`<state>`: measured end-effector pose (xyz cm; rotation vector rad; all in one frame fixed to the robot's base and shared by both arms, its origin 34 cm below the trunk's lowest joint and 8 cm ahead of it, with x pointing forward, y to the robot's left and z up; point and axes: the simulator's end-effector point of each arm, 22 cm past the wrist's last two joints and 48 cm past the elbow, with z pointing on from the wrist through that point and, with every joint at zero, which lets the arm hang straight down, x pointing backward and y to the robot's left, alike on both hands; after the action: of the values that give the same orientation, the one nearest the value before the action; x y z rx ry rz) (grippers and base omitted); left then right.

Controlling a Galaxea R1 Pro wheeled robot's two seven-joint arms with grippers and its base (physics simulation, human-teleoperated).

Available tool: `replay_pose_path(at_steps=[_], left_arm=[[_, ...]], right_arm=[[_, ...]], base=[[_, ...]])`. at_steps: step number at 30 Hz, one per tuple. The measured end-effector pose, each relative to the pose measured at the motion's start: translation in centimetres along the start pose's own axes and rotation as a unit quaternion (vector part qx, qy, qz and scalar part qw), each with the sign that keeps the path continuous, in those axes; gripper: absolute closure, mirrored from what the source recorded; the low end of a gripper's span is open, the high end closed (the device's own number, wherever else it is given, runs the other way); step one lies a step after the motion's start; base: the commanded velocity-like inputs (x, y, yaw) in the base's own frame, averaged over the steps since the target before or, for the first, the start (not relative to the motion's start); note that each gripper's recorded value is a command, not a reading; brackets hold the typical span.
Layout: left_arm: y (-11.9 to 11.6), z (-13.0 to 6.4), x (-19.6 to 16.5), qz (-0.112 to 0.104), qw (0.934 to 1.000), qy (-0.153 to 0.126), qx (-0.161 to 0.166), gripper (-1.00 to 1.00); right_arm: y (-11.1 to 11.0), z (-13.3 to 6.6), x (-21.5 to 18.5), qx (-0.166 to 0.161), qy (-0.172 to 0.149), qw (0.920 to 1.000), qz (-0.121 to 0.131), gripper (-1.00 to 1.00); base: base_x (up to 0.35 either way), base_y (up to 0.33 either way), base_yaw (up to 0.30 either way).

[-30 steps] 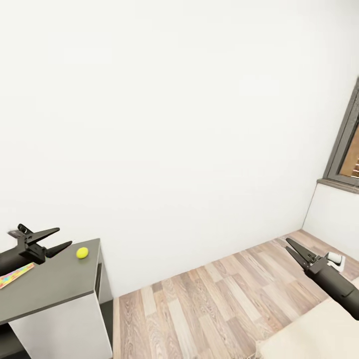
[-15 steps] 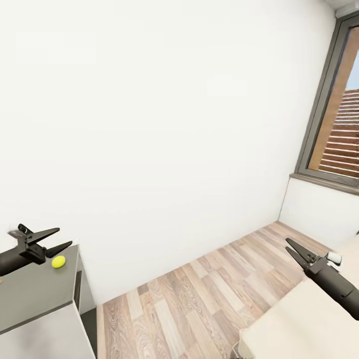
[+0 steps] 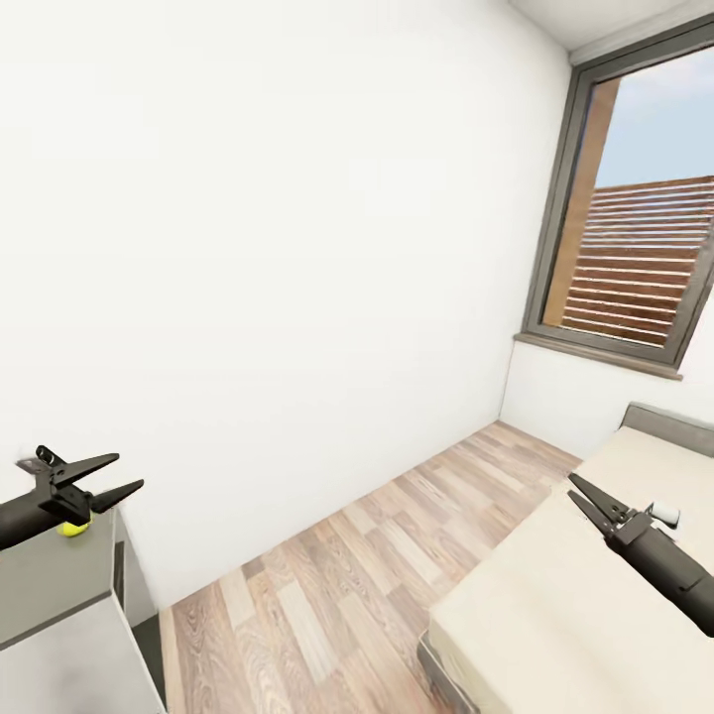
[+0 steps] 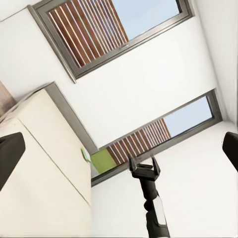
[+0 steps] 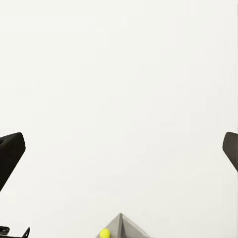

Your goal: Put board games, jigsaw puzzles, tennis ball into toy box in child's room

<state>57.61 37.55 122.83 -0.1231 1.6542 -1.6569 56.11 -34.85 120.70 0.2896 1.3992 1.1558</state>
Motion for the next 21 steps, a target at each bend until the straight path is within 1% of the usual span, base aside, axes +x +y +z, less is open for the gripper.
replay_pose_path(at_steps=[4,8,21], left_arm=[[-0.02,-0.02,-0.02,0.0,1.0,0.0,0.0,-1.0],[-0.03,-0.03,-0.02,0.0,1.0,-0.001,0.0,-1.0],[-0.11,0.04,0.02,0.0,1.0,-0.001,0.001,-1.0]], right_arm=[[0.0,0.0,0.01,0.0,0.0,1.0,0.0,-1.0],[0.03,-0.01,0.0,0.0,0.0,1.0,0.0,-1.0],[0.1,-0.05,-0.05,-0.001,-0.001,1.0,-0.001,-1.0]], base=[[-0.255,-0.149,-0.28],[-0.148,-0.171,-0.28],[-0.019,-0.164,-0.28]])
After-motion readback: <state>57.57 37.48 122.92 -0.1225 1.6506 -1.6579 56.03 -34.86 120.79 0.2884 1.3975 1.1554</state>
